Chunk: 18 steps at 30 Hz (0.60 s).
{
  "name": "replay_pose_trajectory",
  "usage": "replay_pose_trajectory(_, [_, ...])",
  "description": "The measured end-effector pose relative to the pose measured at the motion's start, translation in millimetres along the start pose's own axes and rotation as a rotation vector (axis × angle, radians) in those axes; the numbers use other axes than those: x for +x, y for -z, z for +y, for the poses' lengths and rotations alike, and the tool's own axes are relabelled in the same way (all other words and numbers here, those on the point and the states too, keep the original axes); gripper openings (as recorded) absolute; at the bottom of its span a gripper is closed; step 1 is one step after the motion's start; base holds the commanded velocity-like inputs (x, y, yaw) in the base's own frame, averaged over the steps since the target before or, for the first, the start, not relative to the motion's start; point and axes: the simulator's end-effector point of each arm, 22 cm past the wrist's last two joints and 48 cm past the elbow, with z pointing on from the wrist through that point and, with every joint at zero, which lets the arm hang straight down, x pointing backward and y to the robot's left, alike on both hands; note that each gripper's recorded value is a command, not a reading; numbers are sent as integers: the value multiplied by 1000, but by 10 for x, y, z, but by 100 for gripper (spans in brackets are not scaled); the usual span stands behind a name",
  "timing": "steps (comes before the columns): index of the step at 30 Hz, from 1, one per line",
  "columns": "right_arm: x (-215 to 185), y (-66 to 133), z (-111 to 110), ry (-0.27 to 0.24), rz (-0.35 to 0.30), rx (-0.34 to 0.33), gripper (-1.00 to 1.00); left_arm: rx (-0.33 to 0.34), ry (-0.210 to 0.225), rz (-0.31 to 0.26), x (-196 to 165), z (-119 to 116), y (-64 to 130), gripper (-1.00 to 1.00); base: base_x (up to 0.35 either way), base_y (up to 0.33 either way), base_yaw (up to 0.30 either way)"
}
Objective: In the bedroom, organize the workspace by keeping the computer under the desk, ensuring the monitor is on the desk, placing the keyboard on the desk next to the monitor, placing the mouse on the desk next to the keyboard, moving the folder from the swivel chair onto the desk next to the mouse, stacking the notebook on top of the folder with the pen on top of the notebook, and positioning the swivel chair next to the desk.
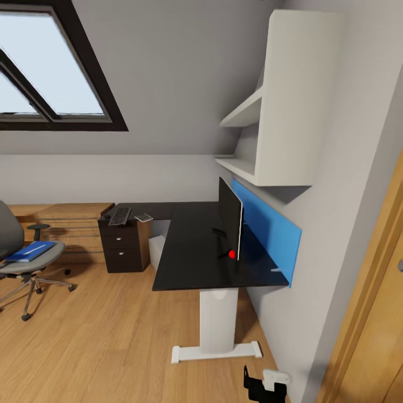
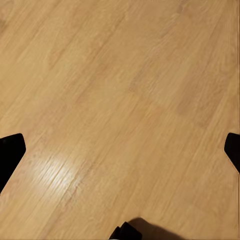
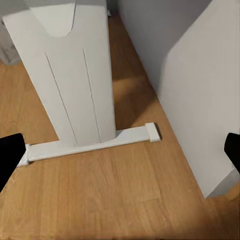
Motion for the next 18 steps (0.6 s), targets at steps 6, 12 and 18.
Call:
replay_pose_trajectory(6, [-34, 44, 62, -11, 1, -10, 100, 44, -81, -25, -40, -128, 76, 100, 3, 2, 80])
replay_pose_trajectory(12, [-34, 44, 39, -11, 1, -7, 100, 52, -96, -30, -39, -149, 84, 100, 223, 198, 260])
replay_pose_trajectory(18, [-22, 43, 34, -10, 3, -7, 100, 52, -98, -28, -29, -146, 83, 100, 239, 220, 265])
